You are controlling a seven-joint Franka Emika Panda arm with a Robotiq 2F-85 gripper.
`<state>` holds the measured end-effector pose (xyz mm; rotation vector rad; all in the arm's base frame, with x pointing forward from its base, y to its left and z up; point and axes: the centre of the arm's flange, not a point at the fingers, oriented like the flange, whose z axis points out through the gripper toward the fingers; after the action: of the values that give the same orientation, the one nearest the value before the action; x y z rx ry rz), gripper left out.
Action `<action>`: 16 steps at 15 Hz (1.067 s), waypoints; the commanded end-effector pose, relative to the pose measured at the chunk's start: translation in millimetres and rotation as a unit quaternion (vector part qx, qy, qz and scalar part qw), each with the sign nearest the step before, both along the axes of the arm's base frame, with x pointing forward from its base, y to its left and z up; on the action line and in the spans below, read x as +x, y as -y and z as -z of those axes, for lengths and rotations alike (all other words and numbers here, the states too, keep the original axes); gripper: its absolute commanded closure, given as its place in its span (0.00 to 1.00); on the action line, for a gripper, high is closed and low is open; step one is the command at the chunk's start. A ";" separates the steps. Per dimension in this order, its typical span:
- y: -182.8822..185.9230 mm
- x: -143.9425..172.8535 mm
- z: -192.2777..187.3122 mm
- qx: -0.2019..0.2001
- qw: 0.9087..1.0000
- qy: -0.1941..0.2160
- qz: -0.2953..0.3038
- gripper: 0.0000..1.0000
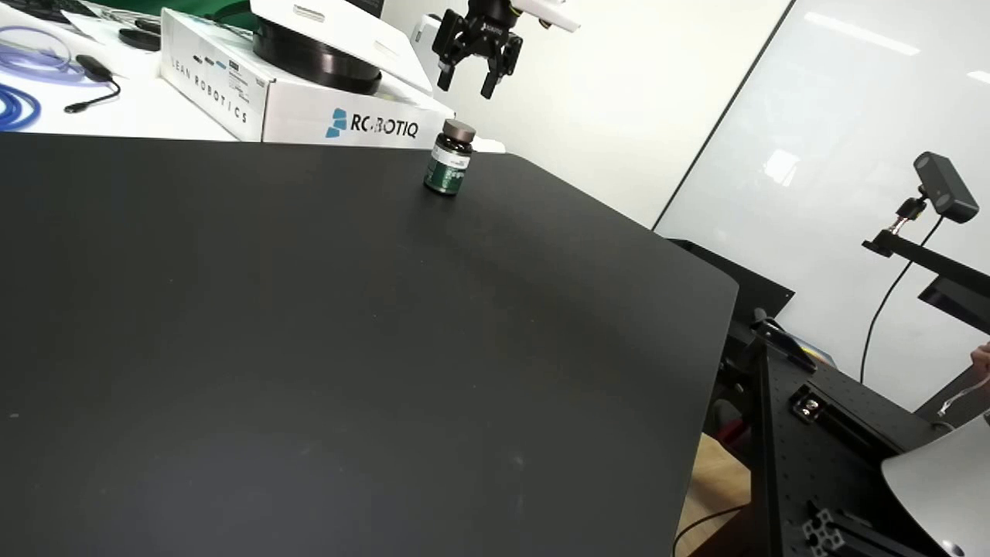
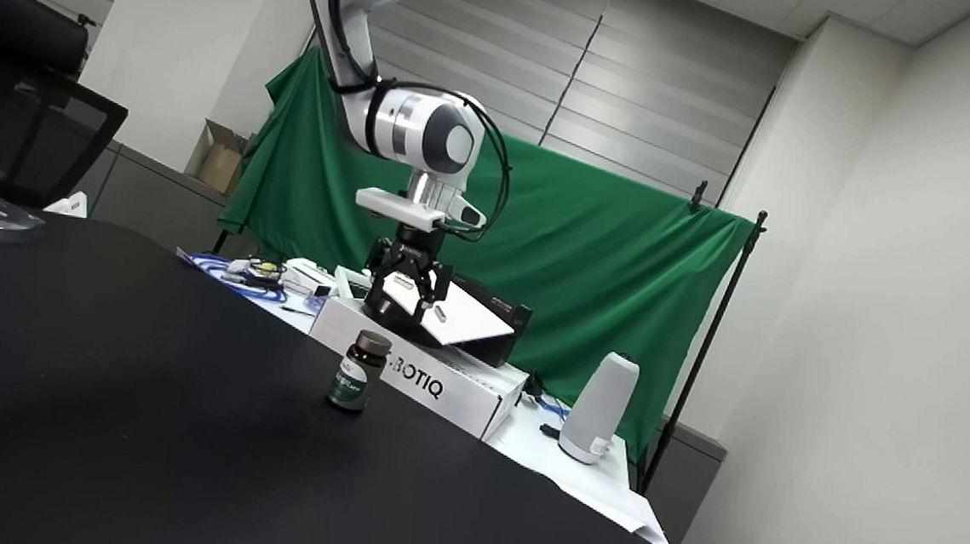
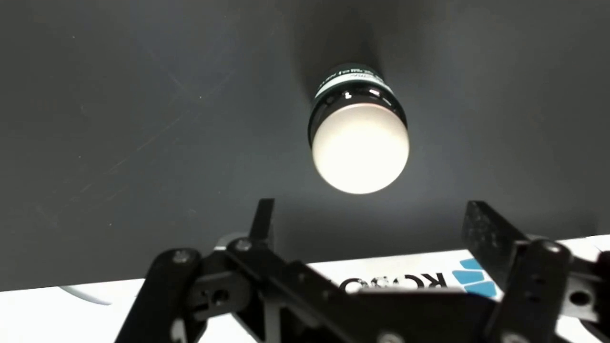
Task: Pick the bottle and move it down the table
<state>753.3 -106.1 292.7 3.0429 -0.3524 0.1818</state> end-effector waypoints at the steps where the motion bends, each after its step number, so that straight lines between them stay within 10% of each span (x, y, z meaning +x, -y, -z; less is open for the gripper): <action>1: 5.1 9.0 10.6 0.007 1.000 -0.014 0.013 0.00; 10: 4.6 2.1 48.0 0.008 0.999 -0.036 0.016 0.00; 11: 4.4 1.5 50.5 0.008 0.999 -0.035 0.015 0.25; 16: 2.9 -1.9 44.7 0.017 0.999 -0.025 0.015 0.55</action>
<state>748.1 -108.1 239.0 3.0557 -0.3689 0.0708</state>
